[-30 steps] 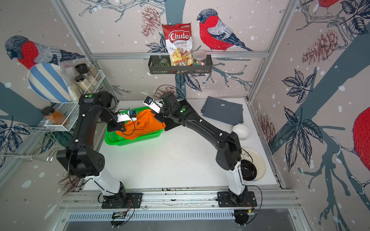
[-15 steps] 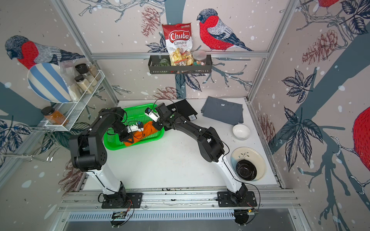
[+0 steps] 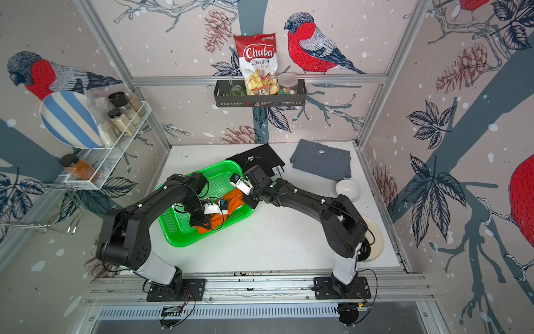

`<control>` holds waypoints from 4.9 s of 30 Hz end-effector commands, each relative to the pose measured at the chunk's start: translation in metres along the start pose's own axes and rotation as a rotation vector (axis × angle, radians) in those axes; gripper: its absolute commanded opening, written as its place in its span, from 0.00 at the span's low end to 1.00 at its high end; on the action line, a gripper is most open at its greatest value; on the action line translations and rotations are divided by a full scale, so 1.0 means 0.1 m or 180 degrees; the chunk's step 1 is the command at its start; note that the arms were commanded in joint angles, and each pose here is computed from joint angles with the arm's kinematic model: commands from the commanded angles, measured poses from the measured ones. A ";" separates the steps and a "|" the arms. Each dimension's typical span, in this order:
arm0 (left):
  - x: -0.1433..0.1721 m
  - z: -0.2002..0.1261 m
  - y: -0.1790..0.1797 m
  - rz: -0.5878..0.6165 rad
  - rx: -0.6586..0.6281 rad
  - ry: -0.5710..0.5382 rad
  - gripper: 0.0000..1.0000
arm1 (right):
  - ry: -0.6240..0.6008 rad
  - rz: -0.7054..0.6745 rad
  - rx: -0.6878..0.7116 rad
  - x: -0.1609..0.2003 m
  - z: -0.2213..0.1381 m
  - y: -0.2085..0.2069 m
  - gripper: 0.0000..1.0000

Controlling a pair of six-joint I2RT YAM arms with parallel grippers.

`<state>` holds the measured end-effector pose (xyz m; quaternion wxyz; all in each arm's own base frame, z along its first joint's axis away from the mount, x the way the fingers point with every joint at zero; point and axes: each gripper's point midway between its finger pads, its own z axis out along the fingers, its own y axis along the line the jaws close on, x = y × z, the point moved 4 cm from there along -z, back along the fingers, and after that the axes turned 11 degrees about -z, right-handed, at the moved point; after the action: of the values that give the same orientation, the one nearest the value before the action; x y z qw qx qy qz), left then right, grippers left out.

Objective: Put the folded t-shirts into the basket
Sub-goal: Move the bin to the center of the board, then place the T-shirt in the bin, then move the bin to the center of the board.

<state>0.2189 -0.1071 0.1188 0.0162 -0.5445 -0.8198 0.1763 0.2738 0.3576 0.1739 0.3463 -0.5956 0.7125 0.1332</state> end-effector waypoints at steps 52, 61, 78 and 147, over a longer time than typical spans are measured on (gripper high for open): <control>-0.52 -1.11 -0.89 0.0468 -0.0118 -0.0385 0.00 | -0.0205 0.0685 0.0123 0.43 -1.56 0.09 0.00; -0.75 -0.80 -0.17 0.0299 -0.0166 -0.0230 0.00 | 0.0235 0.0800 -0.0033 0.65 -0.95 -0.29 0.00; -0.93 -0.99 0.84 -0.0291 -0.0963 -0.1141 0.97 | 0.0732 0.1944 0.1441 0.37 -0.66 -1.50 0.33; 0.27 -0.91 1.31 -0.3137 -0.1135 -0.2325 0.91 | 0.0884 0.1574 -0.0022 -0.83 0.40 0.94 0.41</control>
<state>0.3471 -0.0120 0.1571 -0.2794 0.0149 -0.9417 0.1871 0.1893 0.4809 0.1469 0.1732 -0.4326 0.8753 0.1294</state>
